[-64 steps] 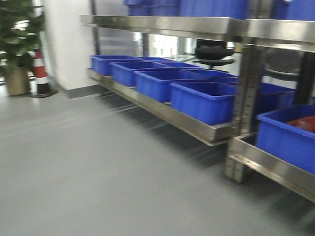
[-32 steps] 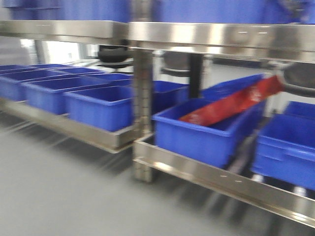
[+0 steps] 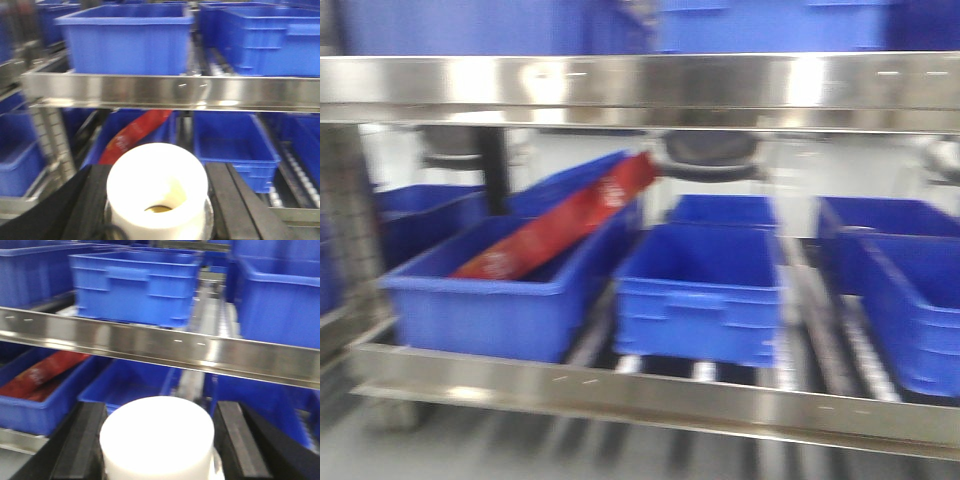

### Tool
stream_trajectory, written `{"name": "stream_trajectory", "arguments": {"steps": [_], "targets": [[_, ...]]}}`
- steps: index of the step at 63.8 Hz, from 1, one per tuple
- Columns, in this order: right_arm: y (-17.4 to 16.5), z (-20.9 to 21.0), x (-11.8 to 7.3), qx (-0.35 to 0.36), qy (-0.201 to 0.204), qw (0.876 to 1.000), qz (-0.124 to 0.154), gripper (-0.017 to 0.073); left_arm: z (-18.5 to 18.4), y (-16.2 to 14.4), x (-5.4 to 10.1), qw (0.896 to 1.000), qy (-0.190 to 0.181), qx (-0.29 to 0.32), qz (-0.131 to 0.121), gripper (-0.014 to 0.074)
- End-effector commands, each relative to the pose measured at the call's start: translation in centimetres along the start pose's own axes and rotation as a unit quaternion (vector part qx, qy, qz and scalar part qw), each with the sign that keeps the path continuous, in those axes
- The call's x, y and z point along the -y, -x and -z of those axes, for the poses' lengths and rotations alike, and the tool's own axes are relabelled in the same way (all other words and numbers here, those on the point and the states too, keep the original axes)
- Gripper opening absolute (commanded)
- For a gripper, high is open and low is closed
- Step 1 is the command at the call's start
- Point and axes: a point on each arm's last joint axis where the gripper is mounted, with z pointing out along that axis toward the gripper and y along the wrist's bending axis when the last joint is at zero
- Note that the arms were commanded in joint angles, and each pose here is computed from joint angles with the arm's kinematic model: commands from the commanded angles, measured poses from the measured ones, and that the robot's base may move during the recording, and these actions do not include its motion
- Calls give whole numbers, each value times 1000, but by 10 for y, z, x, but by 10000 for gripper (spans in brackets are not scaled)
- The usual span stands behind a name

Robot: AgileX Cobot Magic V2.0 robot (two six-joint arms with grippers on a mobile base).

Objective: Place valve from conveyor to right shelf box
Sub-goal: 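Position both grippers with valves above the blue bins on the shelf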

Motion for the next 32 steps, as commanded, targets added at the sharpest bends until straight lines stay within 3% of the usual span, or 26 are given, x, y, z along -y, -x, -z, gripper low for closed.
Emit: {"name": "stream_trajectory", "arguments": {"steps": [1,32], "targets": [[12,6,1,51,-6,999,4,-153,4,8,0,999,0,37,3,-111],[12,6,1,51,-6,999,4,-153,4,8,0,999,0,37,3,-111]]}}
